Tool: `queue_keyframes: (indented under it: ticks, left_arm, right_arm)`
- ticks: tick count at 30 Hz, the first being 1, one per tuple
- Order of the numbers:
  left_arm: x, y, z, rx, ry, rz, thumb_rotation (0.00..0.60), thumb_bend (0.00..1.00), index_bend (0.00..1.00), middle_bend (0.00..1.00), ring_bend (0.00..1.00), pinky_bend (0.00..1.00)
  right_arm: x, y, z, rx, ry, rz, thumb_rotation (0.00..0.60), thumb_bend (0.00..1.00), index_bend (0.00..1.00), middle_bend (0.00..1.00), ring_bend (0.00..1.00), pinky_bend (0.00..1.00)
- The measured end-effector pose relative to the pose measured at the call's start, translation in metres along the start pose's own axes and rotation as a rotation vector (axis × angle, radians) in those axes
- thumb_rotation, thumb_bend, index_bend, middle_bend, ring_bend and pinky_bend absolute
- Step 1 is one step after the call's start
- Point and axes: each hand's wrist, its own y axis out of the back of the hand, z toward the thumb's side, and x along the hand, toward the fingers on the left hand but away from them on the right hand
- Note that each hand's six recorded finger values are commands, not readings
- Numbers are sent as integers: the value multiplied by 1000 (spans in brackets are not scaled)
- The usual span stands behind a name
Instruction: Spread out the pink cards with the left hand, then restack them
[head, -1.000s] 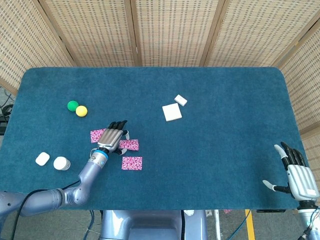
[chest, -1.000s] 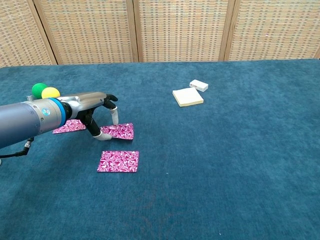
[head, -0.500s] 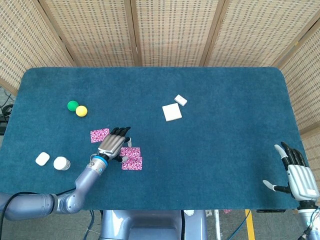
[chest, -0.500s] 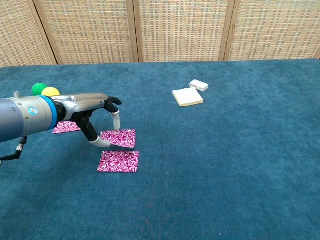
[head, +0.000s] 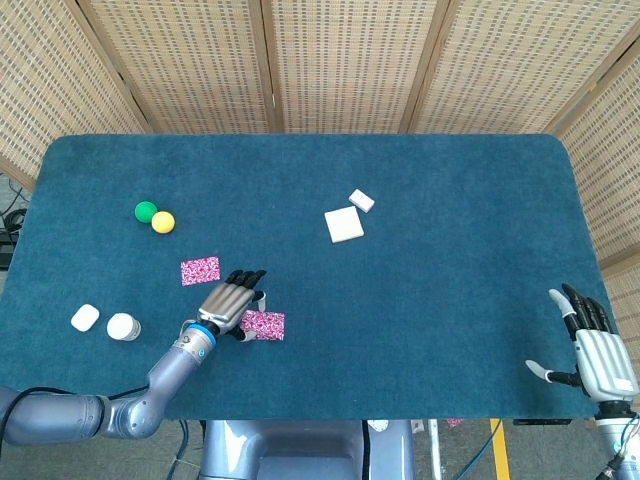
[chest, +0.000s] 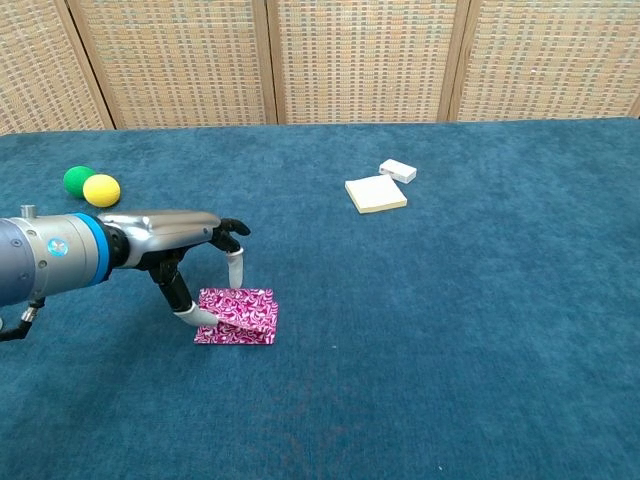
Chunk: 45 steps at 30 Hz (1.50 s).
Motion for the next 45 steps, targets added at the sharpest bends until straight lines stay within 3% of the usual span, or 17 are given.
queue_keyframes:
  ticks: [7,11,28,45]
  left_arm:
    - [5,-6,2,6,9,-10,600,160,656,0,0,0]
    - [6,-7,3,6,14,-13,600,120,594,0,0,0]
    - [6,-8,4,-2,27,-21,600,87,528,0,0,0]
    - [9,-2,3,-15,38,-2,600,72,353,0,0,0]
  right_arm:
    - [0,0,0,-1,0,0,600,1,0,0,0,0]
    - [0,0,0,0,1,1,600,1,0,0,0,0]
    - [0,0,0,2,0,1,600,1,0,0,0,0]
    - [0,0,0,1,-1,2,600,1,0,0,0,0]
